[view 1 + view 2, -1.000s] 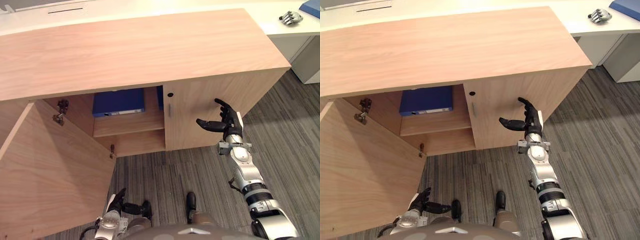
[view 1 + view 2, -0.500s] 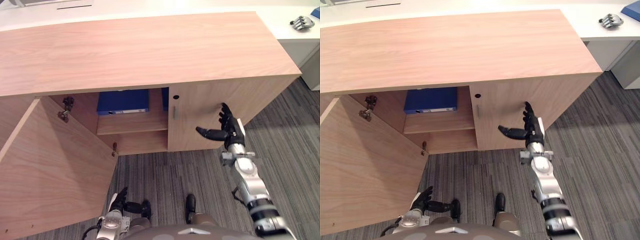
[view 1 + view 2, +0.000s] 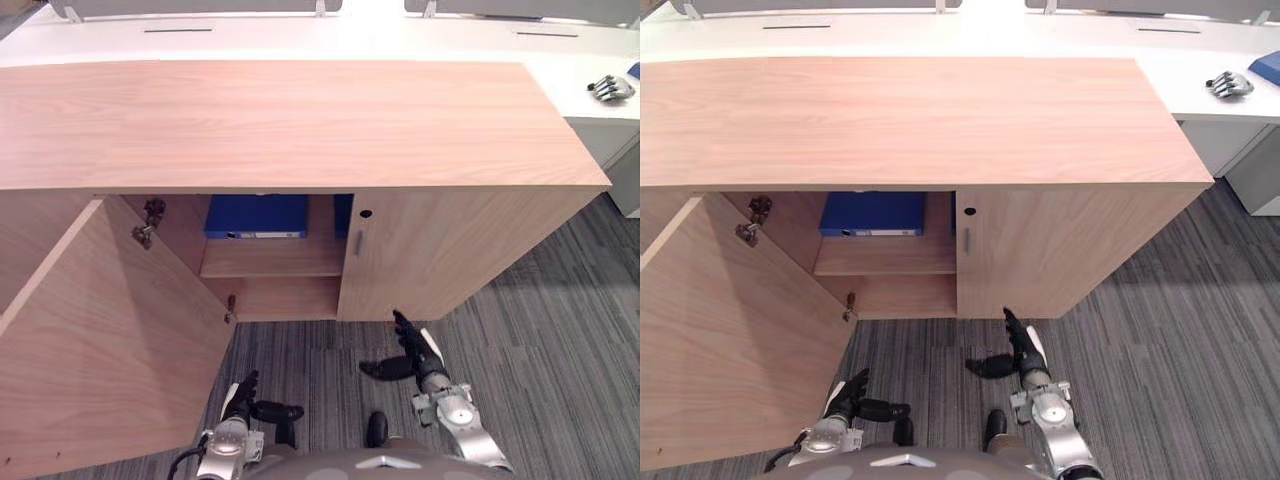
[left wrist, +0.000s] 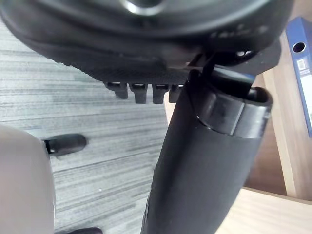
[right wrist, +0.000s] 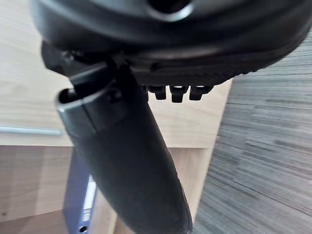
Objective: Walk over to the cabinet, pick up the folder, carry it to the office cabinet, place the folder inside the office cabinet, then close the office cabinet door
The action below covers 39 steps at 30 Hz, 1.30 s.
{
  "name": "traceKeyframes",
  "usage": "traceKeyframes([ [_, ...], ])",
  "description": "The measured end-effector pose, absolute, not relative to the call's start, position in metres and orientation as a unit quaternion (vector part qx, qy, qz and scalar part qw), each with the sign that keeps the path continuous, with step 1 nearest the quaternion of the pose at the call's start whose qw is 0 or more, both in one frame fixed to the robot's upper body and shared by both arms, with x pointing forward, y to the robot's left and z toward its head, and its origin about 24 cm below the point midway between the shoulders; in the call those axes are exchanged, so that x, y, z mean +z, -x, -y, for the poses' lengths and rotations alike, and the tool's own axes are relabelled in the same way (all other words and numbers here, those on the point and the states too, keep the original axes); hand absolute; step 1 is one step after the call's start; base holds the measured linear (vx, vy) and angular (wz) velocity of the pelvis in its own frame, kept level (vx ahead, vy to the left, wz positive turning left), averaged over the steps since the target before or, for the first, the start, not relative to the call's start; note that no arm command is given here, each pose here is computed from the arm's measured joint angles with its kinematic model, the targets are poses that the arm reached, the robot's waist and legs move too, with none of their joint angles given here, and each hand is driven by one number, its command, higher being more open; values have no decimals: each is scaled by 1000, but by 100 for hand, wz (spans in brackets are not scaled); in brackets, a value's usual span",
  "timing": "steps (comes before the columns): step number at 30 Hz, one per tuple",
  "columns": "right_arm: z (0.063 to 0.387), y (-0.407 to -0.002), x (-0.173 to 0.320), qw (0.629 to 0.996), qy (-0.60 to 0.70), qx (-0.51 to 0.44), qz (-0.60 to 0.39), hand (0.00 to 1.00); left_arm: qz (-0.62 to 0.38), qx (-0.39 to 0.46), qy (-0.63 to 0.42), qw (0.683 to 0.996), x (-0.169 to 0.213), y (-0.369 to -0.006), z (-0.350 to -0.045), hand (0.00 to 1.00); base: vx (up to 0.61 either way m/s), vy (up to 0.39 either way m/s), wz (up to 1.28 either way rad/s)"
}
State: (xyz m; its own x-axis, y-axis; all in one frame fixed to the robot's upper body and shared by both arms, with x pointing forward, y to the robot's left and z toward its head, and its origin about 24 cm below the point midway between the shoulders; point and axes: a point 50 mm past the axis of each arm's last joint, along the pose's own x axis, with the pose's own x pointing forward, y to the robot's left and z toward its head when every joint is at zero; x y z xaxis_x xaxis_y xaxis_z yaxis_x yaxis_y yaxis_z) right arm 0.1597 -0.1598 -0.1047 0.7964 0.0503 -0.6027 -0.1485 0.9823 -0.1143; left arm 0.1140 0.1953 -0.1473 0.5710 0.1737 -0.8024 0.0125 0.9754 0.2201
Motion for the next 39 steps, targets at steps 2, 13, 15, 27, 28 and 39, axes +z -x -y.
traceKeyframes([
  [2, 162, -147, -116, 932, 85, 47, -349, 100, -466, 49, -98, 878, -149, -109, -196, 100, -20, 9, 5],
  [13, 172, -118, -145, 889, 107, 8, -446, 100, -479, 102, -66, 869, -151, -97, -201, 100, 8, 4, 13],
  [15, 172, -118, -147, 886, 109, 5, -451, 100, -481, 107, -61, 868, -152, -96, -201, 100, 3, -2, 3],
  [27, 173, -123, -149, 880, 108, -6, -462, 100, -485, 154, -19, 861, -154, -94, -205, 100, 19, -11, 10],
  [28, 174, -123, -150, 880, 109, -10, -463, 100, -485, 172, -4, 858, -154, -93, -205, 100, 44, -28, 31],
  [39, 191, -127, -146, 882, 105, -65, -455, 100, -445, 346, 85, 822, -146, -77, -240, 100, 20, -65, 75],
])
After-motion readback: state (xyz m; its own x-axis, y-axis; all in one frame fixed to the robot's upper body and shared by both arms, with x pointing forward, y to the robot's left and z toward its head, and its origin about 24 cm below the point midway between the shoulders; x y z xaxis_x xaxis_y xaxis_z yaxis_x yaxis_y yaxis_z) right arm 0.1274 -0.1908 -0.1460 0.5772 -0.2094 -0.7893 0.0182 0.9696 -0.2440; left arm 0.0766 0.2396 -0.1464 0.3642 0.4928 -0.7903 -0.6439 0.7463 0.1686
